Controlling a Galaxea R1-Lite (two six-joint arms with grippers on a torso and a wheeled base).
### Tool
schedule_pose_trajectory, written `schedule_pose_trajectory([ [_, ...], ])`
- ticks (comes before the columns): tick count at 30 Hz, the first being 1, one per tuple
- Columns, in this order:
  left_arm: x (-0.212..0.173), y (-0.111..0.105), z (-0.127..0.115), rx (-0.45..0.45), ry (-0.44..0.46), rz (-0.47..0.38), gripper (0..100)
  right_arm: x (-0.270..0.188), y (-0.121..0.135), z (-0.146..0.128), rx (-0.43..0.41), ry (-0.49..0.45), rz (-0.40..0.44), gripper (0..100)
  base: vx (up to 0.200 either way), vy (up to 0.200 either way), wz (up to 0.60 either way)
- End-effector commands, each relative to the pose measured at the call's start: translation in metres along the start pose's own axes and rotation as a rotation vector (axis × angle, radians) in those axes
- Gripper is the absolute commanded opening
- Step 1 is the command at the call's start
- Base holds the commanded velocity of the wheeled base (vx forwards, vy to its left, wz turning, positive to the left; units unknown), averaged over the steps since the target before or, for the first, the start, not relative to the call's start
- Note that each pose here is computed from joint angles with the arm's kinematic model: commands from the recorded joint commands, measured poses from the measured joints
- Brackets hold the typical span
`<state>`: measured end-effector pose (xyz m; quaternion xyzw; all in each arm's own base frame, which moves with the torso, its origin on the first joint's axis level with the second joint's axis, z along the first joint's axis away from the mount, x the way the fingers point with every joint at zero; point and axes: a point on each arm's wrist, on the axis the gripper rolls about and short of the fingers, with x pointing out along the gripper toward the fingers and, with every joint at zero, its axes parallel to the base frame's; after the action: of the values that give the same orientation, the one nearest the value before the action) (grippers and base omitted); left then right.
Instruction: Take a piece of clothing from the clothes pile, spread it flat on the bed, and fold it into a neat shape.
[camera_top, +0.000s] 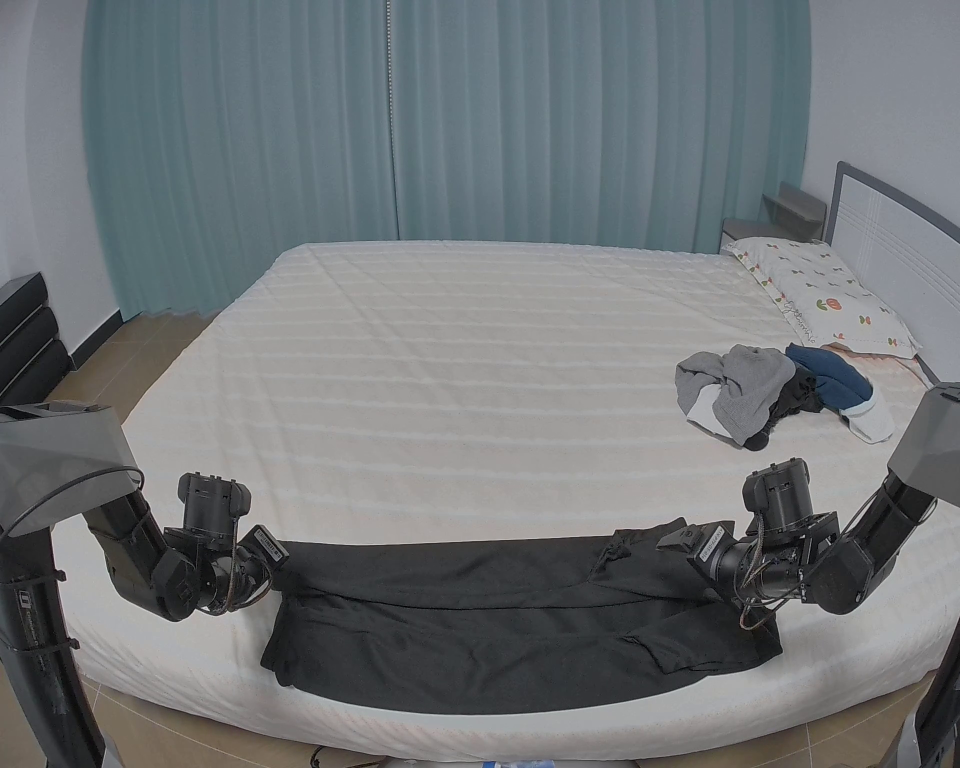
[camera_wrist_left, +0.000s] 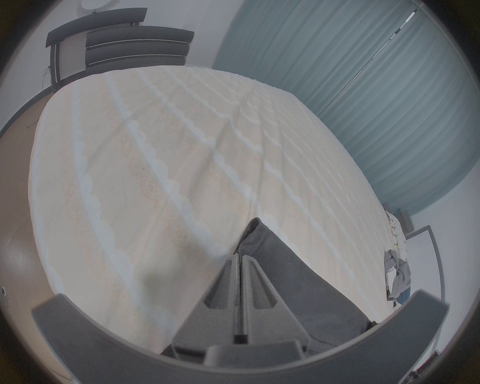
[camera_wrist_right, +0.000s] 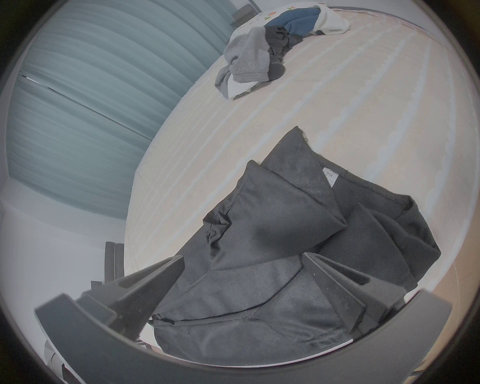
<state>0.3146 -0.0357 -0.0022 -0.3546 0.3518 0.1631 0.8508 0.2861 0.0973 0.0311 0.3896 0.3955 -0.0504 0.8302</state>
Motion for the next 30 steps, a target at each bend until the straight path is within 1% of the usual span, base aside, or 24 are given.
schedule_pose_trajectory([
  [1,-0.002,-0.002,0.001,-0.003,-0.008,-0.010,0,0.012,-0.004,-0.003,0.001,0.005,-0.035,100,0.000,0.000,0.00],
  [4,-0.002,-0.003,0.002,-0.014,-0.010,-0.013,0,0.018,-0.006,-0.004,0.001,0.007,-0.048,100,0.000,0.000,0.00],
  [5,-0.003,-0.004,0.003,-0.030,-0.015,-0.019,0,0.025,-0.009,-0.006,0.001,0.008,-0.069,100,0.000,0.000,0.00],
  [7,-0.002,-0.005,0.004,-0.033,-0.019,-0.024,0,0.031,-0.009,-0.006,0.005,0.001,-0.081,100,0.000,0.000,0.00],
  [11,-0.004,-0.006,0.005,-0.035,-0.022,-0.029,0,0.038,-0.007,-0.005,0.044,-0.006,-0.084,100,0.000,0.000,0.00],
  [17,-0.005,-0.006,0.005,-0.035,-0.024,-0.031,0,0.044,-0.007,0.000,0.061,-0.020,-0.087,100,0.000,0.000,0.00],
  [24,-0.005,-0.007,0.006,-0.037,-0.026,-0.034,0,0.049,-0.008,-0.001,0.074,-0.030,-0.102,100,0.000,0.000,0.00],
  [25,-0.005,-0.007,0.006,-0.037,-0.026,-0.034,0,0.049,-0.008,-0.001,0.075,-0.033,-0.102,0,0.000,0.000,0.00],
  [30,-0.005,-0.008,0.007,-0.036,-0.030,-0.038,0,0.048,-0.010,-0.001,0.071,-0.056,-0.130,0,0.000,0.000,0.00],
])
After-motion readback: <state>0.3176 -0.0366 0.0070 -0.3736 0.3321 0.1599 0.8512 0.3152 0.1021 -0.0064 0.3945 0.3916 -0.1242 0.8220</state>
